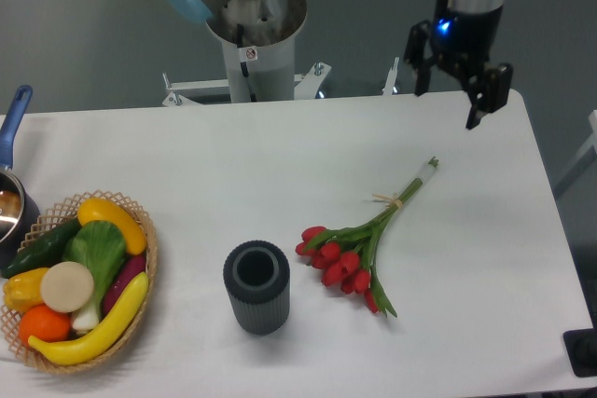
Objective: Place the flowers on the table
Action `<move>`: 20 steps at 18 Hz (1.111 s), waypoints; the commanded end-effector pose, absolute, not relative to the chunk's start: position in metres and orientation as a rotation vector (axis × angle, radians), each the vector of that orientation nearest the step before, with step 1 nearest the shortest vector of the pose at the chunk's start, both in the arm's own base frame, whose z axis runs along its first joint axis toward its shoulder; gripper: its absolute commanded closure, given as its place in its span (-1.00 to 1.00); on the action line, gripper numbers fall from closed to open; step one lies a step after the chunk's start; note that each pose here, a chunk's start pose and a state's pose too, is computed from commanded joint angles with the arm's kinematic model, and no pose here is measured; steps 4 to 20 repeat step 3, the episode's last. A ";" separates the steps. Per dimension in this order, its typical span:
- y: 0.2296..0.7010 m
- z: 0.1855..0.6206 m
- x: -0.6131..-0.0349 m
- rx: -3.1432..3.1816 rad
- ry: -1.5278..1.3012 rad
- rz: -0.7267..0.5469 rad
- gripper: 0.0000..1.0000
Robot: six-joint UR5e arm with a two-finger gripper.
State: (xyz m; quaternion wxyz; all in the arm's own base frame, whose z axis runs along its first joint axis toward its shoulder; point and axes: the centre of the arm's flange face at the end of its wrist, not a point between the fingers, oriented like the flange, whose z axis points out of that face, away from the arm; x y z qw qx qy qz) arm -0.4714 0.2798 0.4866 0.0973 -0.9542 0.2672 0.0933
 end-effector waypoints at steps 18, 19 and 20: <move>0.280 0.486 -0.472 -2.820 0.786 0.278 -1.00; 0.280 0.486 -0.472 -2.820 0.786 0.278 -1.00; 0.280 0.486 -0.472 -2.820 0.786 0.278 -1.00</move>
